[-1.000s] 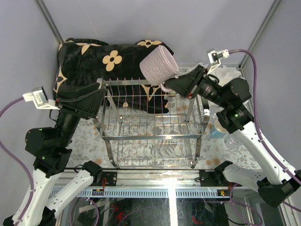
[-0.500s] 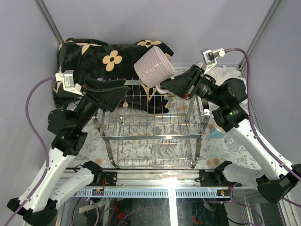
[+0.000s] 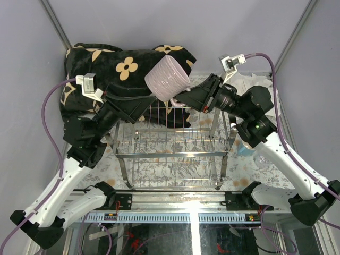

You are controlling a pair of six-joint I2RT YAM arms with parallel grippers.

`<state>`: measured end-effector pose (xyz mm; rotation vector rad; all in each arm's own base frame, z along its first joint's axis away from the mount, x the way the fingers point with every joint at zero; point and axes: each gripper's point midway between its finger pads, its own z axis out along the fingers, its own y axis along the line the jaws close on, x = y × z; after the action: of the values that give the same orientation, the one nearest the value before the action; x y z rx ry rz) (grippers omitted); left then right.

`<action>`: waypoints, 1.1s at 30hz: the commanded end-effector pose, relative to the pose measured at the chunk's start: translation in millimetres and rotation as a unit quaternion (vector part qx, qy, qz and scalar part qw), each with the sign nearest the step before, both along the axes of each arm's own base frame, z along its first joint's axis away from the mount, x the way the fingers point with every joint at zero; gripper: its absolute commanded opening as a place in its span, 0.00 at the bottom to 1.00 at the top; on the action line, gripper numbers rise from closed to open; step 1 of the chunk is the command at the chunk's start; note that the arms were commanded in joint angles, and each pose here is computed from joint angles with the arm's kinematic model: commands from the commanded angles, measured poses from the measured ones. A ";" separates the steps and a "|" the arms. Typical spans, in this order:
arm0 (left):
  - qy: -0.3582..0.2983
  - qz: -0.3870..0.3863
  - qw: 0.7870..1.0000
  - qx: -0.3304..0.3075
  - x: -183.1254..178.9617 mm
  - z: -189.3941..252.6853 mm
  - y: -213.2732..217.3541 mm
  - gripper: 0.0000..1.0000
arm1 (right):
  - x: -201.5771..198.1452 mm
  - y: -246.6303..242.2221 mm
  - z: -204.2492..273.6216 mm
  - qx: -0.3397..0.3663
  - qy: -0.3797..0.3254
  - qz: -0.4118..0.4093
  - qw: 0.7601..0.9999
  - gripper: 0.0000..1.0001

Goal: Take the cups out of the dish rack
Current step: Place the cup at the center of the board.

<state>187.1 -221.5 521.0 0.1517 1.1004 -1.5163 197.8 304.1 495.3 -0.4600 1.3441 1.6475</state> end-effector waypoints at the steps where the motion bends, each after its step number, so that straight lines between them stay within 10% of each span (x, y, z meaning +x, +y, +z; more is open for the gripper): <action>1: -0.046 -0.018 0.998 -0.037 -17.1 32.9 -0.4 0.68 | -26.4 -17.4 65.7 0.071 -0.101 -0.010 0.992 0.00; 14: -0.037 -0.010 0.997 -0.062 -16.5 37.7 -30.6 0.58 | -30.2 -14.6 67.3 0.071 -0.106 -0.016 0.992 0.00; 28: -0.049 0.008 0.995 -0.090 -21.2 42.6 -29.0 0.01 | -34.4 -14.5 62.9 0.069 -0.107 -0.014 0.992 0.00; 33: -0.051 0.014 0.994 -0.090 -22.3 42.3 -25.7 0.00 | -35.0 -15.9 59.2 0.070 -0.107 -0.016 0.992 0.00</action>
<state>167.8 -262.7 548.4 0.1352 0.9552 -1.5707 177.7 314.5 494.6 -0.4845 1.3700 1.6981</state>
